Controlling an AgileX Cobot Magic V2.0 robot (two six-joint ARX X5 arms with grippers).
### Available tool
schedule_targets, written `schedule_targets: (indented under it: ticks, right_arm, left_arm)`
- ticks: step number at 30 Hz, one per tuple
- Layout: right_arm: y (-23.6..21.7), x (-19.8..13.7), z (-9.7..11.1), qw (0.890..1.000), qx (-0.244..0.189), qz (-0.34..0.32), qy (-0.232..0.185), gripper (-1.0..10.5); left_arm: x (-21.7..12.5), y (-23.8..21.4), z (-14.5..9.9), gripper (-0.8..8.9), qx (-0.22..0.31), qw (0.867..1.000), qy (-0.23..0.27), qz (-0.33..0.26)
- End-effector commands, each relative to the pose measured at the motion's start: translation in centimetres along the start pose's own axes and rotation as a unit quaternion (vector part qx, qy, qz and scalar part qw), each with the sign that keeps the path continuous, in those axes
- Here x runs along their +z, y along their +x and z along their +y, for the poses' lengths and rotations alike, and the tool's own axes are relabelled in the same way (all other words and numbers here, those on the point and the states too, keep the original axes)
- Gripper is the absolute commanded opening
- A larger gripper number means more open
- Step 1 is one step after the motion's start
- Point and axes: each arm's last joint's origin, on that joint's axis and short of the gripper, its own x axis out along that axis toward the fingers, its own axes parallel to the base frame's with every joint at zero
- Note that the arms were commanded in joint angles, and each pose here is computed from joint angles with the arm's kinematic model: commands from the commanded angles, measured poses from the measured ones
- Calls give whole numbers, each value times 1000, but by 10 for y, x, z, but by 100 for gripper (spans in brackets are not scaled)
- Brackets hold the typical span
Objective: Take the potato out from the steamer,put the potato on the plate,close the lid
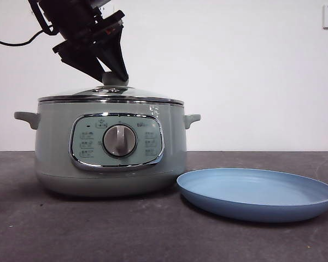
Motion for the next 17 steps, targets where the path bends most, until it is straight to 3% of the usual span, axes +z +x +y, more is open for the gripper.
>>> schedule_targets:
  ticks: [1,11,17]
  right_arm:
    - [3,4,-3,1000,1,-2,12,627]
    - [30,28,-19,999,17,-28,26,627]
    - [69,51,-23,998,57,-31,26,628]
  left_arm:
    - [9,-25,-4,-8,-3,999,-4,-47]
    - [8,-111,-17,-8,39,992,-6,-120]
    - [-11,-173,-25,-8,80,986,-13,-144]
